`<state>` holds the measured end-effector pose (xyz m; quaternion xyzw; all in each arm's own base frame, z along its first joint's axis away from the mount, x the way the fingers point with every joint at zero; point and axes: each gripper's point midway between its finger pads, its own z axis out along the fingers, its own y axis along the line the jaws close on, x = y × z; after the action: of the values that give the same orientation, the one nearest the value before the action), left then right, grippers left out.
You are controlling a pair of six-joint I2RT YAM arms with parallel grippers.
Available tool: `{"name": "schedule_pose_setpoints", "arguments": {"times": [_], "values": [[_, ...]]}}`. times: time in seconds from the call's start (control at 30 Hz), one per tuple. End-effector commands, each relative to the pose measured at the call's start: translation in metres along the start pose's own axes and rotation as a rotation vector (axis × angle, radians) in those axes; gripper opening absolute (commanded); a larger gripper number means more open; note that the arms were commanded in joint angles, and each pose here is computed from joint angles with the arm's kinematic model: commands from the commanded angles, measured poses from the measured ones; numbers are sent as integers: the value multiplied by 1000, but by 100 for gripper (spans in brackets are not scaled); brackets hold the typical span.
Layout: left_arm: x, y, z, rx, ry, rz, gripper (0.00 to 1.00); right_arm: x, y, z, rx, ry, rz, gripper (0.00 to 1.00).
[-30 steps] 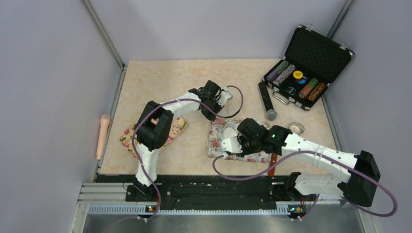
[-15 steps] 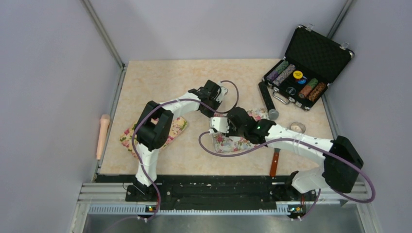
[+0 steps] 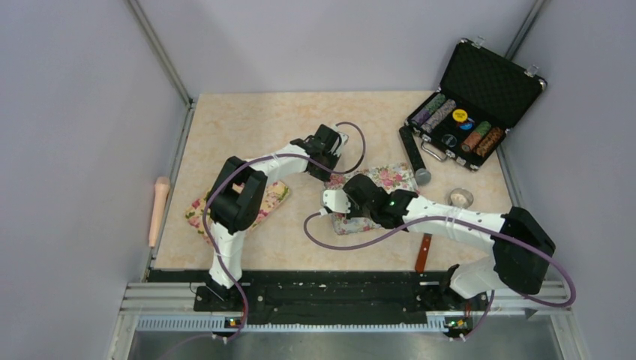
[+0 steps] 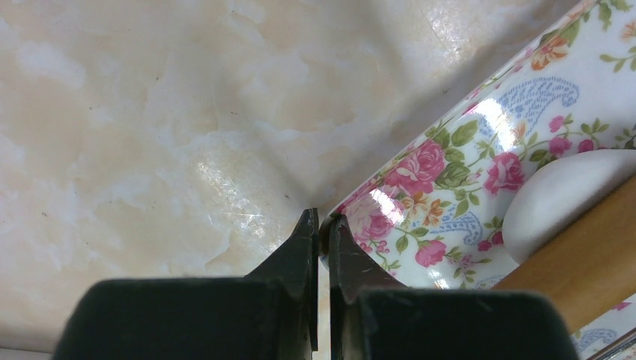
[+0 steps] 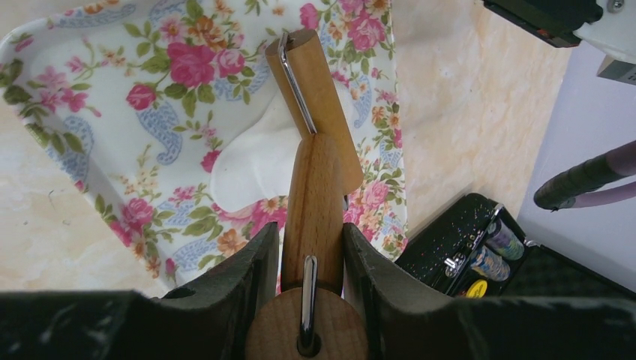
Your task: Roll out the dumpling wrappers from the dough
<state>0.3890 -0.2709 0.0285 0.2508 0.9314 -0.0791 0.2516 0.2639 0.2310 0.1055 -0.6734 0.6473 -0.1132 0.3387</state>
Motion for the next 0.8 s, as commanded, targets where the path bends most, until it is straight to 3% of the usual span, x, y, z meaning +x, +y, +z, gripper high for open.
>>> {"name": "schedule_pose_setpoints", "arguments": {"times": [0.0,0.33,0.77], "values": [[0,37,0,-152,-25,-56,0,35,87,-12,-357,109,-67,0],[-1,43,-3,-156,-35,-82,0,48,120,-22,-482,168,-105,0],[-5,48,-9,-161,-53,-94,0,49,145,-48,-644,127,-98,0]]}}
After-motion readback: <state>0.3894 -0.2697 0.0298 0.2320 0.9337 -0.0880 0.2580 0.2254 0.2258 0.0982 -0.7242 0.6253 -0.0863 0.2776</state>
